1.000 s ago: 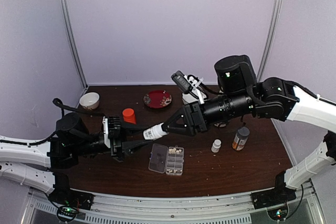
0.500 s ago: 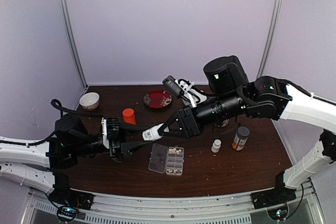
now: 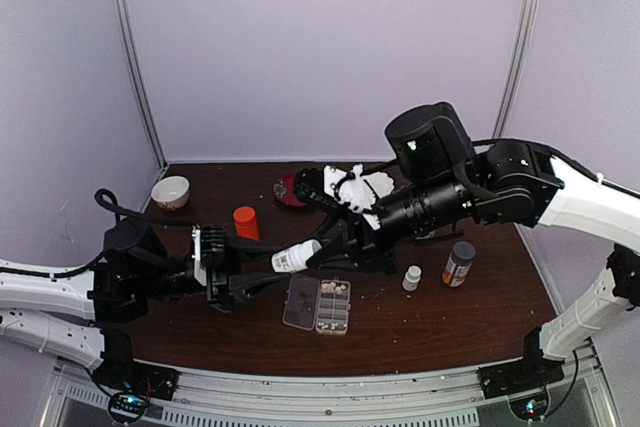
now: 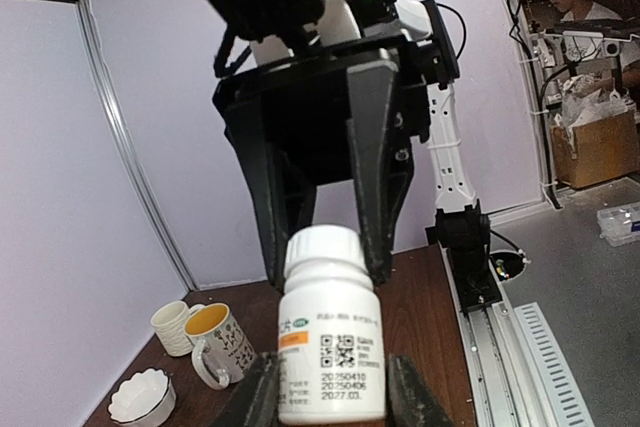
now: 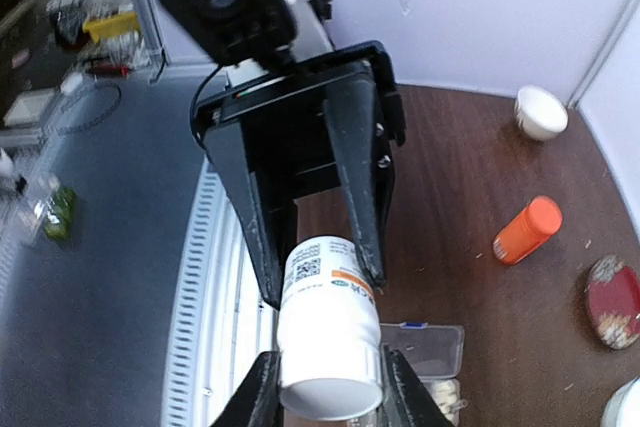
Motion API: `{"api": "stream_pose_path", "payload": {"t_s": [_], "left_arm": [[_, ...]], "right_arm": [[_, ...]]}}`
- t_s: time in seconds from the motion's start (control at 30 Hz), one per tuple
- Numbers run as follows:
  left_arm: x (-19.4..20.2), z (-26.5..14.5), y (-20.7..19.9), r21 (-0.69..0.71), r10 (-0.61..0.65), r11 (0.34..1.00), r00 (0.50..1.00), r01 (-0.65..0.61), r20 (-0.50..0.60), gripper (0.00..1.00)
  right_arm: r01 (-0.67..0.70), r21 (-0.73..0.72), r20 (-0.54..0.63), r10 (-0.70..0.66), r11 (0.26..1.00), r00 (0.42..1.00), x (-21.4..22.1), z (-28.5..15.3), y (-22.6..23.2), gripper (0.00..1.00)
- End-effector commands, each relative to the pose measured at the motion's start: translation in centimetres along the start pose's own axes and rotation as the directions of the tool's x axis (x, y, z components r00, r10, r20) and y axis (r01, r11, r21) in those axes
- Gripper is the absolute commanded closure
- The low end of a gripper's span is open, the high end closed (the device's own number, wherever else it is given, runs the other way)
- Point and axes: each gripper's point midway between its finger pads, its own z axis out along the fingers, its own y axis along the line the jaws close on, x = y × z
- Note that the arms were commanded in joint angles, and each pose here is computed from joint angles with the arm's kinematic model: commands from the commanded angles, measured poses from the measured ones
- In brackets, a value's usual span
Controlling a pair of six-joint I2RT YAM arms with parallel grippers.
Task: Sort the pills into containers
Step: Open the lid of the pill bottle, then place the lid of the pill bottle at the center of the board.
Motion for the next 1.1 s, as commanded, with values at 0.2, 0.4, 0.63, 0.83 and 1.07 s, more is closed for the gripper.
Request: {"api": "stream_pose_path", "payload": {"t_s": [0.2,0.4,0.63,0.83,1.07], "left_arm": [[0.2,-0.3,0.9,-0.058,-0.068,0.996,0.997,0.071,0.043,0.94],[1.9,-0.2,1.1,-0.084,-0.13,0.988,0.991,0.13,0.003,0.93],[6.3,-0.5,1.0,-0.142,-0.196,0.974,0.972,0.177,-0.129,0.96],[10.3,-1.3,0.8,-0.193,-0.235,0.962,0.946,0.194,-0.222,1.0],[13.7,-2.2,0.3,-0.208,-0.223,0.964,0.923,0.162,-0.314,1.0]], "right_arm": [[0.714,0.101,-0.039,-0.714,0.693,0.699,-0.5,-1.9,-0.4,0.96],[0.741,0.283,-0.022,-0.769,0.609,0.639,-0.7,-4.3,-1.3,0.96],[0.529,0.276,0.061,-0.564,0.802,0.824,3.3,-4.1,-0.7,1.0],[0.216,0.226,0.197,-0.261,0.95,0.945,5.8,-2.0,-0.5,1.0],[-0.138,0.269,0.051,0.129,0.953,0.99,13.1,1.9,-2.8,1.0]]}}
